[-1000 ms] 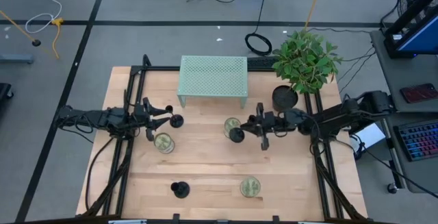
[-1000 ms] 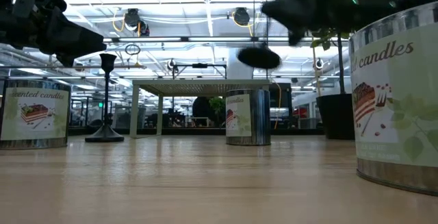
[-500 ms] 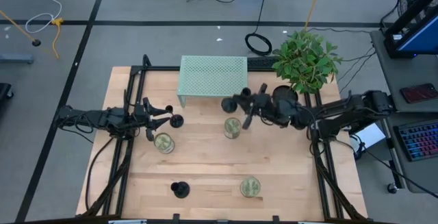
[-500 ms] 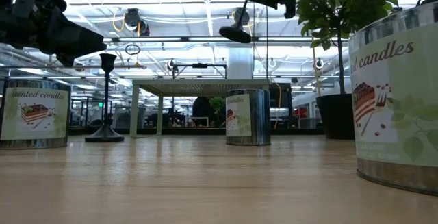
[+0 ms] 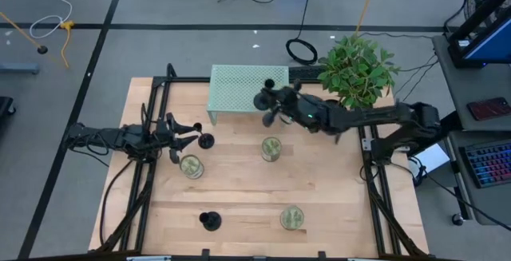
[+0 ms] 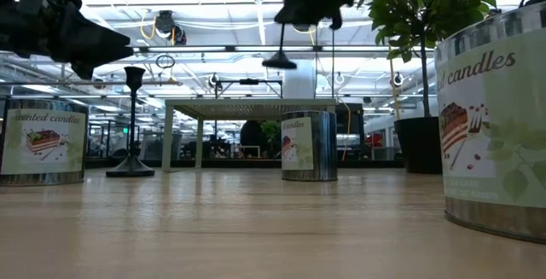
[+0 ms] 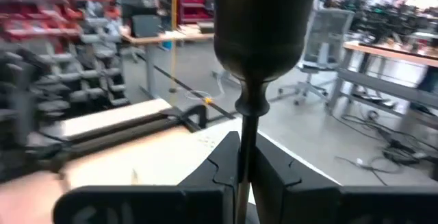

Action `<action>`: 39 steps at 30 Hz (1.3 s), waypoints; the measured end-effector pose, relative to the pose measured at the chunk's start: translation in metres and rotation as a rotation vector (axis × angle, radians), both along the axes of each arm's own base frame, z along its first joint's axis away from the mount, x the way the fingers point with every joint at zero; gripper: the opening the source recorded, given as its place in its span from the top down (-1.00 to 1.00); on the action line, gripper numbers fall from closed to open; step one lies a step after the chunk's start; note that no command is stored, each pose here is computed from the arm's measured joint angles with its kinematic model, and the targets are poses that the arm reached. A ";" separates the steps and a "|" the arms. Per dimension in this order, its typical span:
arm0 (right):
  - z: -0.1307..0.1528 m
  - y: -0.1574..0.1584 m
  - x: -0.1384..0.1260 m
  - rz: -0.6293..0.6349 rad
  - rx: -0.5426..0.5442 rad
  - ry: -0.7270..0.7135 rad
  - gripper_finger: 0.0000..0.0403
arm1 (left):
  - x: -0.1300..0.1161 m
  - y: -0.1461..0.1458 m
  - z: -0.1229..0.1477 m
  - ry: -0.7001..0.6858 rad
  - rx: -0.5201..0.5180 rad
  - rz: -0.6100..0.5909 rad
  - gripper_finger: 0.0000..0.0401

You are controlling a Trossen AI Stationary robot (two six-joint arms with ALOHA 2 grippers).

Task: Pick & Place candle stick holders
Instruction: Put the middle black candle holder on the shelf

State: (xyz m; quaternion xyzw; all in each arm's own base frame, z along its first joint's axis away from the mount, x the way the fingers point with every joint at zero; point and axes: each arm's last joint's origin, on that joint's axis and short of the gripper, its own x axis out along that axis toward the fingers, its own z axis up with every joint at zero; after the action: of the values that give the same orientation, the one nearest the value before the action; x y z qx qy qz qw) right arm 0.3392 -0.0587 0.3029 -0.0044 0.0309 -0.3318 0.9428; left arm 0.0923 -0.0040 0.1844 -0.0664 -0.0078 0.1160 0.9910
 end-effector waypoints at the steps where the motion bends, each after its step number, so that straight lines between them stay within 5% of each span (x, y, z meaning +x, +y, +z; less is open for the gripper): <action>1: -0.002 -0.006 0.004 -0.016 0.002 0.002 0.93 | 0.000 0.000 0.001 -0.006 -0.001 0.000 0.24; 17: -0.021 -0.102 -0.007 -0.290 0.076 -0.027 0.93 | 0.000 0.000 0.000 -0.002 -0.001 -0.005 0.24; 39: -0.043 -0.124 -0.009 -0.347 0.110 0.046 0.83 | 0.000 0.000 -0.001 0.009 0.005 -0.008 0.24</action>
State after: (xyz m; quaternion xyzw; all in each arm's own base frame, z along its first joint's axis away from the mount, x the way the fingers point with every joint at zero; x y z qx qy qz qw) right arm 0.3304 -0.1827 0.2600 0.0449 0.0707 -0.4869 0.8694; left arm 0.0923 -0.0042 0.1836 -0.0633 -0.0033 0.1123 0.9917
